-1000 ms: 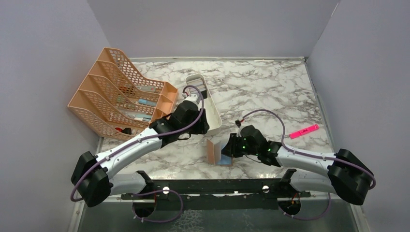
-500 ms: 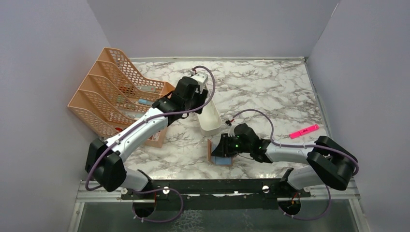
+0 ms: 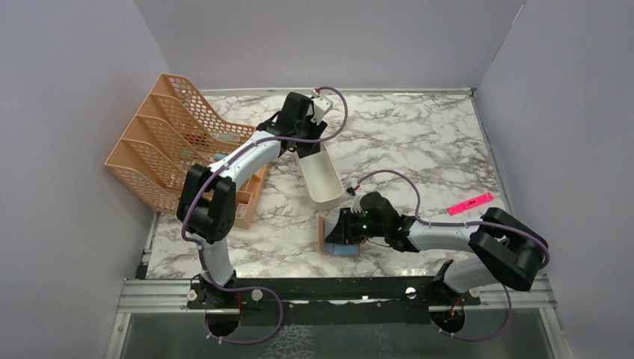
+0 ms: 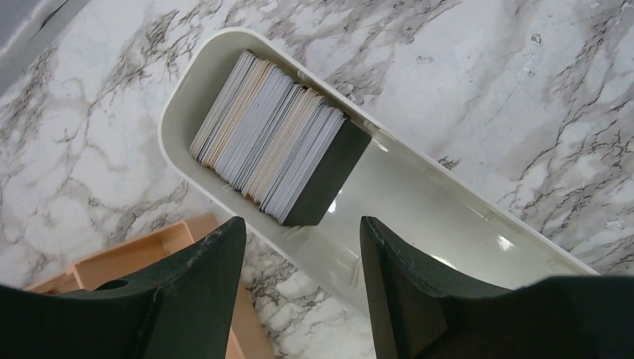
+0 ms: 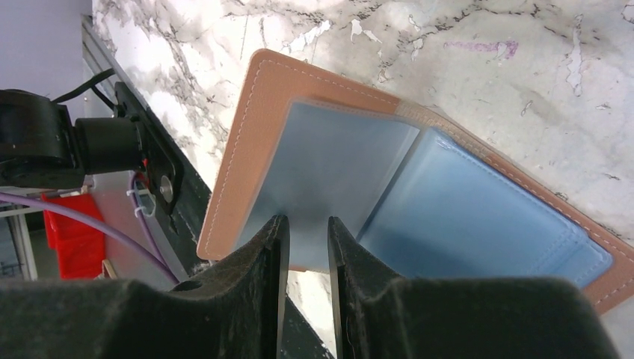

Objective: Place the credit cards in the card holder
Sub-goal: Pick up the credit card from the storage box.

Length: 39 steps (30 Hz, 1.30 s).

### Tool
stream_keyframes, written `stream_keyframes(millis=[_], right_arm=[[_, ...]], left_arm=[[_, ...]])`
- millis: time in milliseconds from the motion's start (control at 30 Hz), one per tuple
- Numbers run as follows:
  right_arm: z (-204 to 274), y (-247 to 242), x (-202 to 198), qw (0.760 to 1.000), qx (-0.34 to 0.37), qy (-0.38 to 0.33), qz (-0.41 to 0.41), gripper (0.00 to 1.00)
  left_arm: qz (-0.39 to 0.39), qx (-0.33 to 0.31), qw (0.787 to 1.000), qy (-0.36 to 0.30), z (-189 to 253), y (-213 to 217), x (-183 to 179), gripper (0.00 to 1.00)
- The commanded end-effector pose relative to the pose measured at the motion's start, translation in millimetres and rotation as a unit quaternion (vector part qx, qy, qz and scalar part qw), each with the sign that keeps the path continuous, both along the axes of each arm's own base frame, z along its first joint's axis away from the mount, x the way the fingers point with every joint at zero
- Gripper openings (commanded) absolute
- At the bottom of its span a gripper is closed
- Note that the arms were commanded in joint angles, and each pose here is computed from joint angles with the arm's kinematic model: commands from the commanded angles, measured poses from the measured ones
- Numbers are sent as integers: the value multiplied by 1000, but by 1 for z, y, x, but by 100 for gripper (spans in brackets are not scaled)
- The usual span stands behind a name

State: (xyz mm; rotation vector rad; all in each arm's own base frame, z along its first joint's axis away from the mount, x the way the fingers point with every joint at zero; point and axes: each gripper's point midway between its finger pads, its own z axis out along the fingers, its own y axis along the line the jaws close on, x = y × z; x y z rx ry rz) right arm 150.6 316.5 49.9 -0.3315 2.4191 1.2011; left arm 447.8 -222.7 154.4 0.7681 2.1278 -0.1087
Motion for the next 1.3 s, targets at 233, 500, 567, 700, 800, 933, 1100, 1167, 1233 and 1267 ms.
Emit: stream_keyframes(millis=[233,500,567,700,800,933,1100,1167,1233,1267], right_arm=[[4,6,5,1000,-4,-15,10,31],[6,5,6,1000,-5,-18,6,31],[5,4,6,1000,-5,-17,4,31],[6,2,5,1000,-5,-18,1,31],[5,0,5,1000,-6,-19,-1,31],[7,-1,5,1000,-5,-22,-5,31],[7,-2,5,1000,-8,-23,-6,31],[6,-3,6,1000,-9,-24,-8,31],[7,-3,6,1000,-9,-24,-9,31],[7,-3,6,1000,-9,-24,-9,31]], left_arm=[[-98,53,993,-40,-9,-22,30,62],[-107,85,991,-17,-44,-20,35,63],[-102,93,990,-15,-49,-18,37,63],[-99,110,989,-19,-55,-14,41,63],[-102,127,987,-19,-64,-10,43,63],[-101,136,985,-18,-75,-7,44,63],[-96,154,983,-24,-80,-3,48,58],[-96,164,981,-28,-79,-2,48,55],[-97,163,981,-33,-74,-2,49,52],[-96,162,981,-36,-72,-2,50,51]])
